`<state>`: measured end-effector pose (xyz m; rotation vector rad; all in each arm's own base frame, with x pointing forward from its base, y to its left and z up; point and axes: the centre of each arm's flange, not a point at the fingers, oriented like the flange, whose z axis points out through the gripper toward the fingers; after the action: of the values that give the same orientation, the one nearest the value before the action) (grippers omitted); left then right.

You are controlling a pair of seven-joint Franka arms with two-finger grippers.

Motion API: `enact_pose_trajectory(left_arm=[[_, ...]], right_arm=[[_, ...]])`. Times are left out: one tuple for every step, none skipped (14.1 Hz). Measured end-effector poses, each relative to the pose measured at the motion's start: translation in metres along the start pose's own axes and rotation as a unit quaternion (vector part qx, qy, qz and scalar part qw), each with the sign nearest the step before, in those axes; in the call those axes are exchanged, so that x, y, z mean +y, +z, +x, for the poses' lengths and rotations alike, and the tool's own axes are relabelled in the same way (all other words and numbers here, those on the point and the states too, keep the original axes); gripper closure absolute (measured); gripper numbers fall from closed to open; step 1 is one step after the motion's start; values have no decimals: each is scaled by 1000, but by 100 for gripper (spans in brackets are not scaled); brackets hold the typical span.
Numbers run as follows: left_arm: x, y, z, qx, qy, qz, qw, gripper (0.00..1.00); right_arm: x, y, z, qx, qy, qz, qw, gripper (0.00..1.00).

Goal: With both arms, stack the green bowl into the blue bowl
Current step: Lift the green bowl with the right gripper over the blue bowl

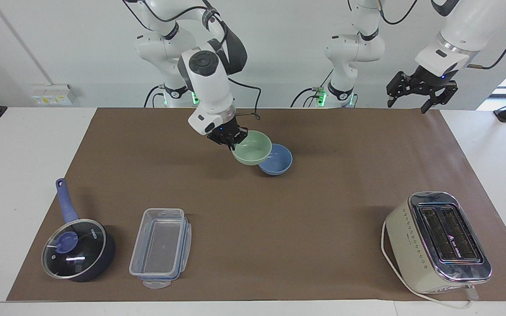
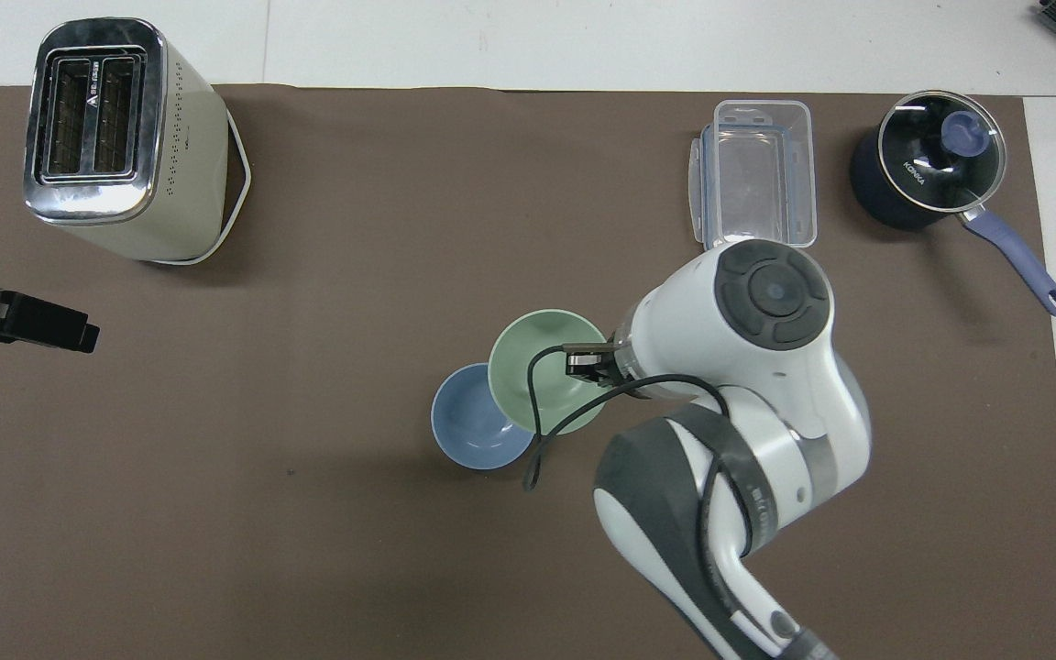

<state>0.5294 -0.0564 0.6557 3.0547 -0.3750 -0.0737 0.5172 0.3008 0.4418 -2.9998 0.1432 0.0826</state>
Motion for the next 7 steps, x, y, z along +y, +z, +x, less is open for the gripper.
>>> enact_pose_trajectory(left_arm=[[0,0,0,0,0,0,1000,0],[0,0,0,0,0,0,1000,0],[0,0,0,0,0,0,1000,0],[0,0,0,0,0,0,1000,0],[0,0,0,0,0,0,1000,0],[0,0,0,0,0,0,1000,0],[0,0,0,0,0,0,1000,0]], right_arm=[[-16,10,-6,2,7,4,1000,95],[-29,19,-12,2,13,7,1000,95],[-42,28,-18,3,18,11,1000,95],[-51,37,-23,1,21,13,1000,95],[-57,45,-26,-3,23,12,1000,95],[-59,53,-26,-7,23,10,1000,95],[-58,58,-25,-11,24,8,1000,95]])
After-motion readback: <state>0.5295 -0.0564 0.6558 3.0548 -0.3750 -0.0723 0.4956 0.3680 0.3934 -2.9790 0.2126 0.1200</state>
